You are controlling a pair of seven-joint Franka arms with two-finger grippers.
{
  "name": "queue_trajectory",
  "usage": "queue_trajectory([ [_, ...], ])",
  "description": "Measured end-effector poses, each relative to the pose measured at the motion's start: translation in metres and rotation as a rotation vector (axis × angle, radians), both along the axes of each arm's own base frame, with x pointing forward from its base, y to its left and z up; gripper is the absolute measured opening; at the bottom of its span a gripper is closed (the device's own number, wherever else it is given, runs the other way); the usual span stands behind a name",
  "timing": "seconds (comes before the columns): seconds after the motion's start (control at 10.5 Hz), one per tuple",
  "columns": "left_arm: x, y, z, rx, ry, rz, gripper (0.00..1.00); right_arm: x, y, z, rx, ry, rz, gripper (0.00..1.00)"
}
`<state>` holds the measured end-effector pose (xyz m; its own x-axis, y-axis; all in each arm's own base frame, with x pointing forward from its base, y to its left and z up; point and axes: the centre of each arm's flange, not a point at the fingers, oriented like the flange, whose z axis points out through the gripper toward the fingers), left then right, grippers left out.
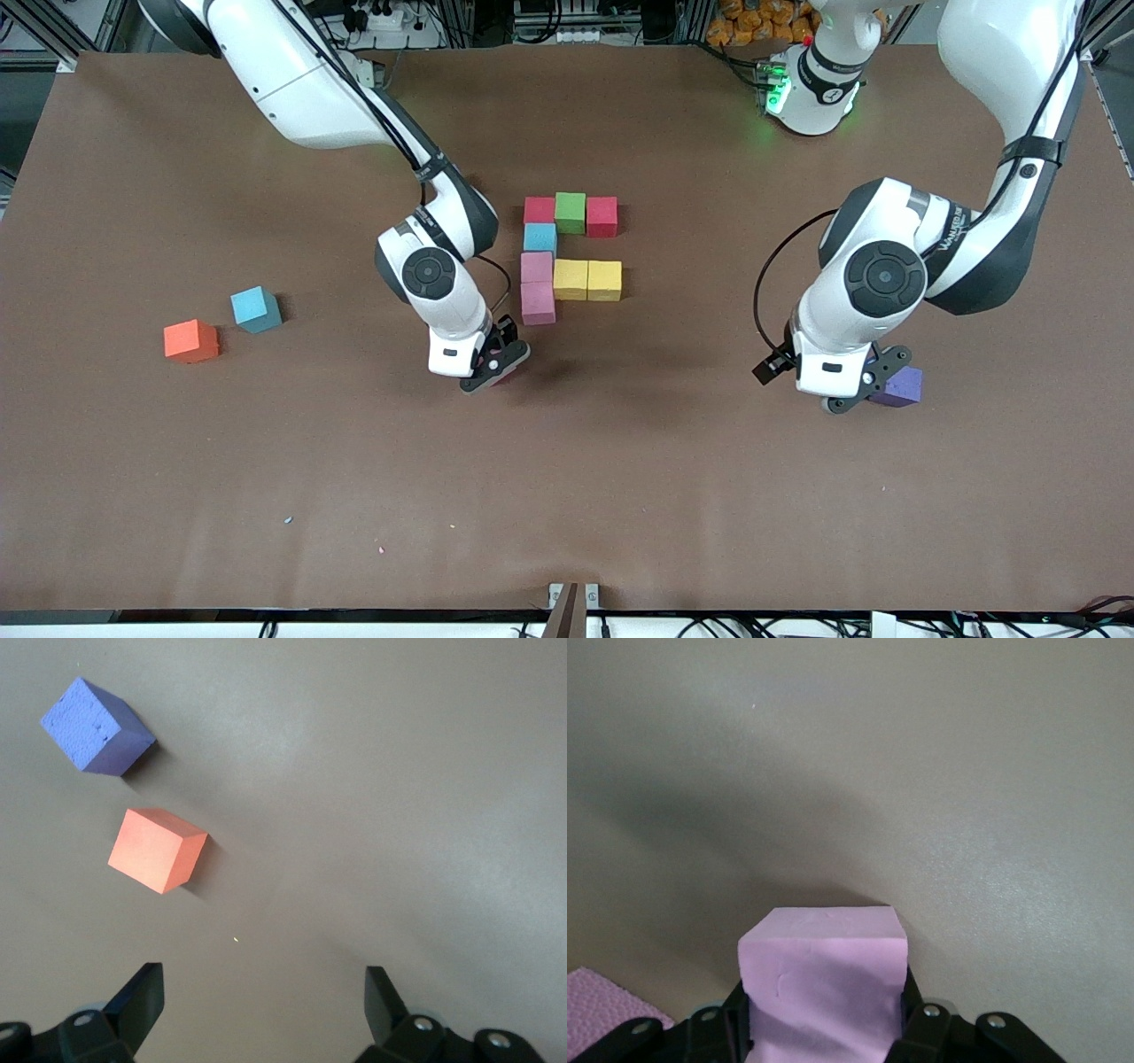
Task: Arrange 11 blocks into digit 3
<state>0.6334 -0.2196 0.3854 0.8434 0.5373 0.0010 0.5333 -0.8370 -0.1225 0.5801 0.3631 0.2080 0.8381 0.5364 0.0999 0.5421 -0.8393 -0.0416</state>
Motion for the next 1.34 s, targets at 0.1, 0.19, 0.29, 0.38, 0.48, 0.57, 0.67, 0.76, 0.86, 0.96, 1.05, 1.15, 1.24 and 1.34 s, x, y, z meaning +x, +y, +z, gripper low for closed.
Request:
queue_trajectory([
  [0.1, 0.0, 0.001, -0.001, 0.0, 0.008, -0.04, 1.0, 0.004, -0.001, 0.004, 0.01, -0.003, -0.051, 0.63],
  [0.19, 0.002, 0.008, -0.002, -0.001, 0.017, -0.084, 1.0, 0.009, -0.001, 0.01, 0.02, -0.005, -0.116, 0.63],
  [0.29, 0.007, 0.024, -0.002, -0.005, 0.025, -0.128, 1.0, 0.014, 0.0, 0.017, 0.027, 0.006, -0.187, 0.62],
  [0.38, 0.012, 0.044, -0.003, -0.01, 0.035, -0.171, 1.0, 0.019, 0.0, 0.024, 0.03, 0.025, -0.251, 0.6],
  [0.48, 0.018, 0.065, -0.004, -0.016, 0.046, -0.215, 1.0, 0.025, -0.003, 0.032, 0.04, 0.042, -0.316, 0.59],
  [0.57, 0.021, 0.082, -0.008, -0.024, 0.06, -0.26, 1.0, 0.029, -0.006, 0.036, 0.051, 0.059, -0.391, 0.59],
  [0.67, 0.024, 0.096, -0.015, -0.034, 0.077, -0.306, 1.0, 0.029, -0.005, 0.036, 0.056, 0.072, -0.466, 0.59],
  [0.76, 0.027, 0.109, -0.023, -0.041, 0.092, -0.348, 1.0, 0.026, 0.0, 0.034, 0.058, 0.084, -0.528, 0.59],
  [0.86, 0.03, 0.121, -0.033, -0.038, 0.103, -0.375, 1.0, 0.021, 0.009, 0.03, 0.058, 0.093, -0.567, 0.59],
  [0.96, 0.032, 0.128, -0.044, -0.035, 0.114, -0.391, 1.0, 0.016, 0.018, 0.025, 0.056, 0.103, -0.593, 0.59],
  [1.05, 0.033, 0.13, -0.055, -0.035, 0.127, -0.402, 1.0, 0.012, 0.028, 0.02, 0.054, 0.112, -0.614, 0.59],
  [1.15, 0.032, 0.128, -0.064, -0.039, 0.14, -0.41, 1.0, 0.011, 0.037, 0.018, 0.047, 0.123, -0.628, 0.59],
  [1.24, 0.03, 0.127, -0.072, -0.044, 0.148, -0.414, 1.0, 0.01, 0.047, 0.019, 0.041, 0.131, -0.628, 0.59],
  [1.34, 0.027, 0.129, -0.081, -0.049, 0.152, -0.414, 1.0, 0.009, 0.055, 0.019, 0.038, 0.135, -0.621, 0.59],
])
